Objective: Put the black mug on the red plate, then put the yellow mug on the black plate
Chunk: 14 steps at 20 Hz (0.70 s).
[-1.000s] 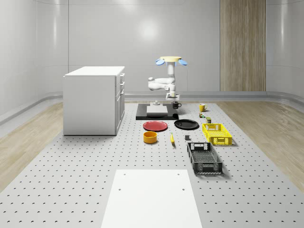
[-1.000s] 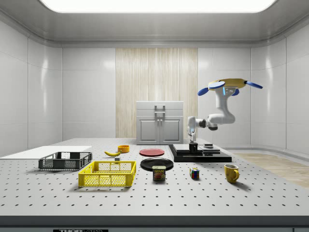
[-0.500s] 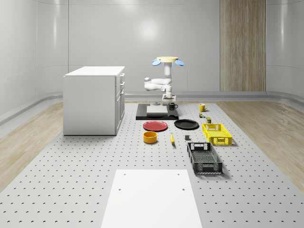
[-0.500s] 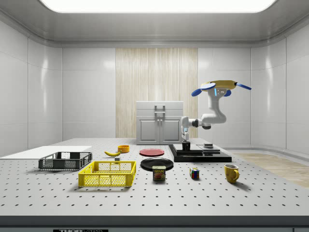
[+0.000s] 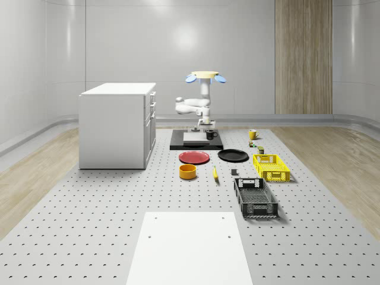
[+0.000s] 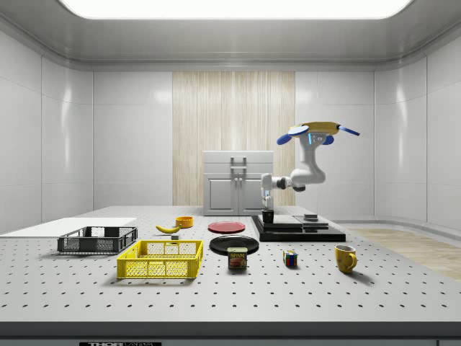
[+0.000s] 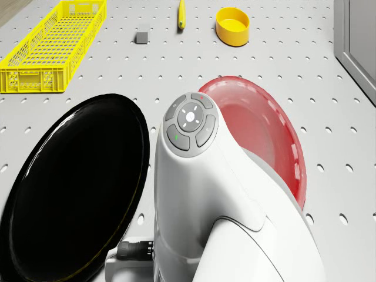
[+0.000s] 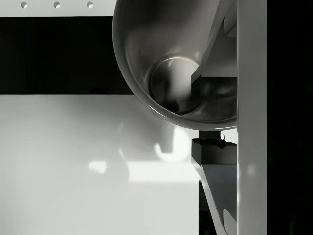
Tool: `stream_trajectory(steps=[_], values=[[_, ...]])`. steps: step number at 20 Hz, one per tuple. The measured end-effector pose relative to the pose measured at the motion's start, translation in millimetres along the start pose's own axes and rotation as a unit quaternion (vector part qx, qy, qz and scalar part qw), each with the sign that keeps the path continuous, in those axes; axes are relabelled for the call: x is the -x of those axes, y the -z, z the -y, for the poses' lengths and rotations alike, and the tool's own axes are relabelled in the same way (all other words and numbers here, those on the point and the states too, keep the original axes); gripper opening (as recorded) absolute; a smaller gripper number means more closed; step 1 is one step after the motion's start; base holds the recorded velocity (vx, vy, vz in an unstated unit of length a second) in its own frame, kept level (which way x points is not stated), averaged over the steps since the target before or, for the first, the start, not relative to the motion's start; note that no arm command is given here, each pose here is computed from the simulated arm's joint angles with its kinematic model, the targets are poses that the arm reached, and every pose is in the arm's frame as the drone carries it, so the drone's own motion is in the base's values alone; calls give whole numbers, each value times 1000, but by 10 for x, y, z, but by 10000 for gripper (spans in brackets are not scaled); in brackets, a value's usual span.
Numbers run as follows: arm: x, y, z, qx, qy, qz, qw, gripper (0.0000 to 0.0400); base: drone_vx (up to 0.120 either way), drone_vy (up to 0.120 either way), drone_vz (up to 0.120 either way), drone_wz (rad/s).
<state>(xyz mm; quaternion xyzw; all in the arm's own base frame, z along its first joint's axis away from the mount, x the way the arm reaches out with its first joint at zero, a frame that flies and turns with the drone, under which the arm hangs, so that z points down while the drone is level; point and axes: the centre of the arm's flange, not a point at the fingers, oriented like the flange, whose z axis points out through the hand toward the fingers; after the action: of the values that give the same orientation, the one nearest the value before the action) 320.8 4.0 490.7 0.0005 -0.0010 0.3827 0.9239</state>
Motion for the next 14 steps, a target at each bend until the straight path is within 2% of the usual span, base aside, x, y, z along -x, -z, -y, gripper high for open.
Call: stream_trajectory(steps=[8, 12, 14], values=[[0, 0, 0, 0, 0, 0, 1000, 110, 120, -115, 0, 0], [0, 0, 0, 0, 0, 0, 1000, 110, 120, 0, 0, 0], [0, 0, 0, 0, 0, 0, 1000, 110, 120, -80, 0, 0]])
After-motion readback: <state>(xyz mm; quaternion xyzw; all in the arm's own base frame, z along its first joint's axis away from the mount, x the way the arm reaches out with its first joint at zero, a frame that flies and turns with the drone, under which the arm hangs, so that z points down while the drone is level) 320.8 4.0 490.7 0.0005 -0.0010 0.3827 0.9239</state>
